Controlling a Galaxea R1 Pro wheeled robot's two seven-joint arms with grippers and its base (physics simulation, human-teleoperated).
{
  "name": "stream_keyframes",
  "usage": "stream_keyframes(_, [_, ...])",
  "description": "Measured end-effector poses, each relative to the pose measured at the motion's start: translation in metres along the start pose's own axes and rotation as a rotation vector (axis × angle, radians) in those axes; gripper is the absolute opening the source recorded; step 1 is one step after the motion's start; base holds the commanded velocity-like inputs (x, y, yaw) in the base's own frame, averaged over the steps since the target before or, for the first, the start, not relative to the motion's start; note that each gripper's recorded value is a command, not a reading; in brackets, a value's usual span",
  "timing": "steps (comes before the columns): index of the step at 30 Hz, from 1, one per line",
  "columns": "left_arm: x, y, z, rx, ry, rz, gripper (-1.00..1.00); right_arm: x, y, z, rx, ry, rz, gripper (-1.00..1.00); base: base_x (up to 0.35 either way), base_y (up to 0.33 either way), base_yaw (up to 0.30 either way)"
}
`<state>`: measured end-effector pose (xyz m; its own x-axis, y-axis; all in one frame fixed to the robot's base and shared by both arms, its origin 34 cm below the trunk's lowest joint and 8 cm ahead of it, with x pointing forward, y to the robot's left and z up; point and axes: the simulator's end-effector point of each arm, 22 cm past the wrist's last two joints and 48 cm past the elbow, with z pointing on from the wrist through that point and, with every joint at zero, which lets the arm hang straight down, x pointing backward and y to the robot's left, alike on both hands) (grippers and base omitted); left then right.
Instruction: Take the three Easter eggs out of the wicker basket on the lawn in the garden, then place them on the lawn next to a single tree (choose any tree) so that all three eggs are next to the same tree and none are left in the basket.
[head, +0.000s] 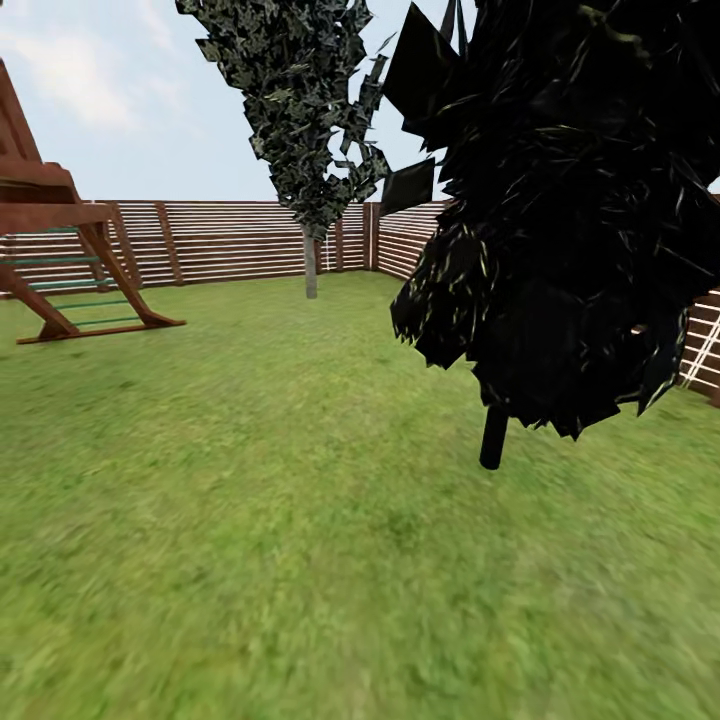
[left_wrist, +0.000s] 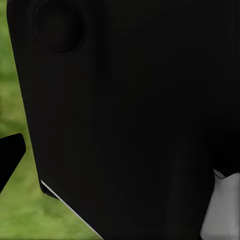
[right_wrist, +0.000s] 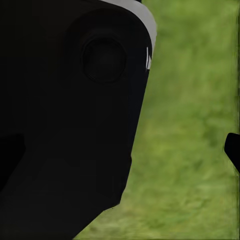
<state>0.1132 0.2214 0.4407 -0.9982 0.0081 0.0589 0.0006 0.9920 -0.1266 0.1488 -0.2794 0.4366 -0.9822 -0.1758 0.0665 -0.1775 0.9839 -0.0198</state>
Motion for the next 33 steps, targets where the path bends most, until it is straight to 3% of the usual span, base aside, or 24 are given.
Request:
stream_keyframes(11, [0.0, -0.001, 0.0001, 0.001, 0.0, 0.005, 1.0, 0.0002, 0.0, 0.0, 0.0, 0.0, -0.002, 1.0, 0.31, 0.0, 0.124])
stream_keyframes(33, [0.0009, 0.0045, -0.0002, -0.009, 0.003, 0.005, 1.0, 0.0005, -0.0065, 0.0001, 0.01, 0.001, 0.006, 1.0, 0.01, 0.0, 0.0])
